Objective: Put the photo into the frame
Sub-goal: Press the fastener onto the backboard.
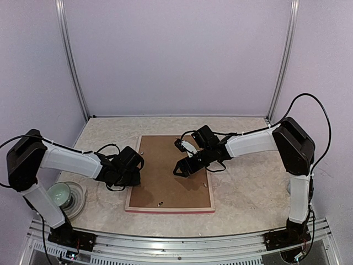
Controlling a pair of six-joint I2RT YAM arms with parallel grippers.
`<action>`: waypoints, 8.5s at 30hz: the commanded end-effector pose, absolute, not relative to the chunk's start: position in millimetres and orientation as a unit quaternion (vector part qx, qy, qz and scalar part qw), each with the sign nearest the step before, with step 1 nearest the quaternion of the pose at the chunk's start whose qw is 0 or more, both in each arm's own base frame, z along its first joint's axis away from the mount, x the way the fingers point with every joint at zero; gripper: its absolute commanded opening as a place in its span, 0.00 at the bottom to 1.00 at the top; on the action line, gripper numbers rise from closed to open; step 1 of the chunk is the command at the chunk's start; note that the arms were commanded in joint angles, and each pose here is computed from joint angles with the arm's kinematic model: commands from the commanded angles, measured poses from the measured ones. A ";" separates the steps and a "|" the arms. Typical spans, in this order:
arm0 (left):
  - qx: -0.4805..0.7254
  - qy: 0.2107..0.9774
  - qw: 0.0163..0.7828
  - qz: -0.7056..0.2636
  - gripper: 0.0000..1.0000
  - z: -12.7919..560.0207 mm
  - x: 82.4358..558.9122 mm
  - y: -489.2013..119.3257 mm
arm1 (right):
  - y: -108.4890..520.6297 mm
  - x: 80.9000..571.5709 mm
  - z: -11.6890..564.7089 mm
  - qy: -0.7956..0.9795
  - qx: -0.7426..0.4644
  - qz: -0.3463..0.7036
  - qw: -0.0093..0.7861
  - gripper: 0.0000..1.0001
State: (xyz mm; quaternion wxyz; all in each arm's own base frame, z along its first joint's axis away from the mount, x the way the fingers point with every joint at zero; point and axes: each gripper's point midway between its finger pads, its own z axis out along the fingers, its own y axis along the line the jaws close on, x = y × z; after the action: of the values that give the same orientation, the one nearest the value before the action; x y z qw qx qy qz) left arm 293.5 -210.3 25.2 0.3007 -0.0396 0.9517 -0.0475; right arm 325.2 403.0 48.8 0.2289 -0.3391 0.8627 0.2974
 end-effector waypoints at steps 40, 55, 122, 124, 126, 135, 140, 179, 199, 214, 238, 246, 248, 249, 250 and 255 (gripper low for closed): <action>-0.029 0.961 0.254 -0.102 0.18 14.0 267.6 -215.7 | 396.1 309.3 19.4 0.882 -0.336 0.283 0.173 0.78; -0.053 0.946 0.309 -0.081 0.34 50.7 279.7 -198.8 | 392.5 320.0 88.9 0.867 -0.343 0.274 0.236 0.91; -0.007 0.944 0.315 -0.102 0.42 48.4 289.2 -228.0 | 251.0 301.3 34.5 0.944 -0.266 -0.008 0.195 0.96; -0.006 0.944 0.314 -0.102 0.42 47.4 288.8 -227.9 | 252.4 301.1 33.4 0.944 -0.268 -0.011 0.193 0.96; -0.006 0.944 0.314 -0.102 0.42 47.2 288.8 -228.0 | 254.4 300.5 33.8 0.944 -0.269 -0.009 0.192 0.96; -0.008 0.944 0.311 -0.108 0.42 45.1 287.6 -229.3 | 261.6 302.4 38.7 0.942 -0.268 0.000 0.202 0.96; -0.007 0.945 0.310 -0.104 0.42 42.6 285.6 -226.6 | 259.1 296.9 40.8 0.945 -0.263 0.003 0.195 0.96; -0.010 0.947 0.301 -0.111 0.42 33.6 280.7 -226.3 | 253.1 275.9 37.1 0.947 -0.271 0.008 0.175 0.97; -0.011 0.948 0.296 -0.113 0.42 28.7 279.0 -226.9 | 269.4 280.4 22.5 0.943 -0.284 0.021 0.172 0.97; -0.013 0.948 0.295 -0.114 0.42 27.9 277.0 -225.2 | 269.3 292.2 17.2 0.942 -0.282 -0.013 0.179 0.98; -0.012 0.947 0.298 -0.119 0.42 31.9 276.1 -225.0 | 260.4 301.5 20.8 0.958 -0.216 0.088 0.167 0.78; -0.012 0.947 0.299 -0.119 0.42 33.2 276.3 -224.8 | 257.7 304.3 19.2 0.960 -0.203 0.104 0.162 0.70; -0.012 0.946 0.300 -0.118 0.42 34.0 276.6 -224.8 | 256.8 304.8 18.4 0.961 -0.201 0.104 0.161 0.69; -0.011 0.947 0.300 -0.117 0.42 33.8 276.5 -224.4 | 256.4 304.1 17.6 0.961 -0.202 0.103 0.159 0.68; -0.012 0.947 0.300 -0.116 0.42 33.7 276.3 -223.9 | 256.1 304.0 17.5 0.961 -0.201 0.102 0.159 0.68; -0.012 0.946 0.302 -0.116 0.42 35.4 276.8 -223.5 | 253.3 299.5 16.7 0.962 -0.199 0.103 0.156 0.64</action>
State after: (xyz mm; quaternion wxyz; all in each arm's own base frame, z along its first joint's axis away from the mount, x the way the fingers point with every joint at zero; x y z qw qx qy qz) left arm 285.5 -224.2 40.1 0.3150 -0.0209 0.9418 -0.1157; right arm 309.8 270.8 26.8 0.1753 -0.2058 0.9549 0.1230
